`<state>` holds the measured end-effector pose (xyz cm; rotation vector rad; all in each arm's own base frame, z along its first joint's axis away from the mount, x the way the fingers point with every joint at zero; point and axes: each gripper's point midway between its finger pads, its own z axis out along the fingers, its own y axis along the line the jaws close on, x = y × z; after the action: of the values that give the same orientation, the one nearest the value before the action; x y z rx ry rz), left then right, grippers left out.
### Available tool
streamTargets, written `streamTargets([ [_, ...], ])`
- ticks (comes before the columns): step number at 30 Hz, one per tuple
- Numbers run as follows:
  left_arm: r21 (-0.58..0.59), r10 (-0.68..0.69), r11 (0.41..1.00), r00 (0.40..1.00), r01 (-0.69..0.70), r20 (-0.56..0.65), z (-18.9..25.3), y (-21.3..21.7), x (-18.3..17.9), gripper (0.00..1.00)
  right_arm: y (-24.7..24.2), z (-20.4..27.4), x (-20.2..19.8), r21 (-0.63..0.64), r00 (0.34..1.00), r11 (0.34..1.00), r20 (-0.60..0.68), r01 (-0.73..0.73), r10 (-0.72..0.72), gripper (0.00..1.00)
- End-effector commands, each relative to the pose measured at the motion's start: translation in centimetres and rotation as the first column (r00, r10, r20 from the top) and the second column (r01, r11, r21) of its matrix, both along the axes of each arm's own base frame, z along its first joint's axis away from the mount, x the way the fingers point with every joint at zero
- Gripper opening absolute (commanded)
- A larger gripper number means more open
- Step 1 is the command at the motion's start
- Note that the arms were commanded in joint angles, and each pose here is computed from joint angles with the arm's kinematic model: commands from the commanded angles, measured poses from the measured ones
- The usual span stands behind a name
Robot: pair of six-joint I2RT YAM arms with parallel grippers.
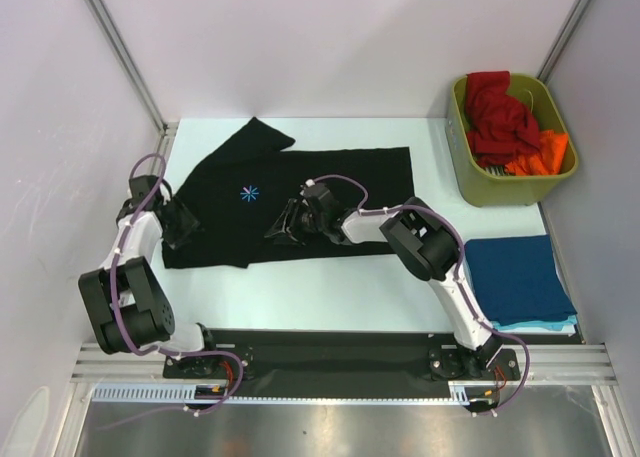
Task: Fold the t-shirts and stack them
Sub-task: Fold the tshirt
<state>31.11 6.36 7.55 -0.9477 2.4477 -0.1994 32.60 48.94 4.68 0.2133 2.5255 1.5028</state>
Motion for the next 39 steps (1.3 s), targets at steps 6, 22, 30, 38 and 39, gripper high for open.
streamTargets([
  [6, 0.003, 0.09, 0.996, 0.992, -0.091, 0.085, 2.1, 2.7, 0.5, 0.5, 2.1, 0.5, 1.9, 0.055, 0.998, 0.997, 0.023, 0.049, -0.05, 0.45],
  [22, 0.027, 0.218, 0.976, 0.976, -0.218, 0.008, -0.8, 5.6, -1.0, 0.49, 2.6, 0.4, 5.0, 0.07, 0.977, 0.974, -0.006, 0.214, -0.214, 0.43],
  [30, 0.019, 0.236, 0.972, 0.972, -0.236, 0.001, -1.4, 6.1, -1.5, 0.48, 2.6, 1.1, 7.5, 0.14, 0.954, 0.944, -0.067, 0.298, -0.291, 0.43],
  [38, 0.037, 0.248, 0.968, 0.969, -0.248, -0.004, -1.4, 6.1, -2.5, 0.47, 1.6, 1.7, 8.1, 0.082, 0.96, 0.957, -0.074, 0.277, -0.271, 0.51],
  [39, 0.045, 0.255, 0.966, 0.967, -0.255, -0.004, -1.4, 6.1, -2.8, 0.47, 1.3, 1.4, 7.4, 0.045, 0.967, 0.968, -0.084, 0.245, -0.241, 0.51],
])
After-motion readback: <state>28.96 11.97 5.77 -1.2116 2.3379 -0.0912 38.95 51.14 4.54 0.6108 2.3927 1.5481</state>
